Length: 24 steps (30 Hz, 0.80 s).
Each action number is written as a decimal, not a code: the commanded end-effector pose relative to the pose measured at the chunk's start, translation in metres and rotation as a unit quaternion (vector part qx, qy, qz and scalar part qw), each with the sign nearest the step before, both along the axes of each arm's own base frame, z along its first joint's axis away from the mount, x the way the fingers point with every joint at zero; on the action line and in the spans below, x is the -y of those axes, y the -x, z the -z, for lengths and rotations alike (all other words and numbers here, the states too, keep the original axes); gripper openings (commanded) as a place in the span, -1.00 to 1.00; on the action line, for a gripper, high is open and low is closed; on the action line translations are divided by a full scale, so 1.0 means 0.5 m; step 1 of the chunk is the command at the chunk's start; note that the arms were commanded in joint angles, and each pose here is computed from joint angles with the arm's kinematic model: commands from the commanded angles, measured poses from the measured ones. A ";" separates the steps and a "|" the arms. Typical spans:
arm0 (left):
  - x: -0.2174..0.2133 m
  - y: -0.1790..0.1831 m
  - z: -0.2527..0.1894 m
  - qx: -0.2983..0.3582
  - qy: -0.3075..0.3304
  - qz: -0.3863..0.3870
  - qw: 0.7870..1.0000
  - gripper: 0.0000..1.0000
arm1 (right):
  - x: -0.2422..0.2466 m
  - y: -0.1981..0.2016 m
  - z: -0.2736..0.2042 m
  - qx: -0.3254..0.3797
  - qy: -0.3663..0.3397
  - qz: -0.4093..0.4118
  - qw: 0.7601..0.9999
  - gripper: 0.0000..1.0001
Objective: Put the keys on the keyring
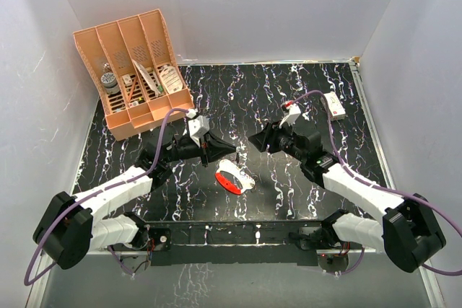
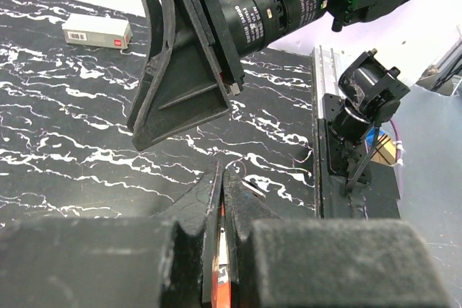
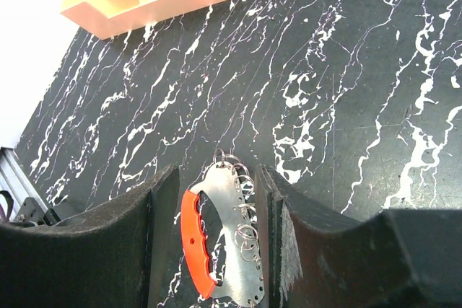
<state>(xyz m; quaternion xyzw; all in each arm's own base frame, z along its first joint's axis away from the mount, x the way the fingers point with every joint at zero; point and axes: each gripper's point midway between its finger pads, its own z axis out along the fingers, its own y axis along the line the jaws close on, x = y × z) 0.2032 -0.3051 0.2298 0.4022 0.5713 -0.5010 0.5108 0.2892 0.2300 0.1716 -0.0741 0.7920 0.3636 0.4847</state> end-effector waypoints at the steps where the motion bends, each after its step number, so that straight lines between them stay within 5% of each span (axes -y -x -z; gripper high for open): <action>1: 0.002 0.013 -0.033 0.037 0.025 0.022 0.999 -1.00 | 0.008 -0.002 -0.024 0.022 -0.011 0.007 1.000 -0.11; 9: -0.008 -0.016 -0.033 0.027 0.023 -0.030 0.999 -1.00 | 0.013 0.002 -0.024 0.023 -0.011 0.009 1.000 -0.10; 15: -0.052 -0.063 -0.006 0.018 0.002 -0.138 0.990 -1.00 | 0.012 0.003 -0.022 0.020 -0.012 0.007 1.000 -0.10; 24: -0.210 -0.118 0.067 0.008 -0.021 -0.365 0.931 -1.00 | 0.008 0.004 -0.012 0.013 -0.013 0.002 1.000 -0.11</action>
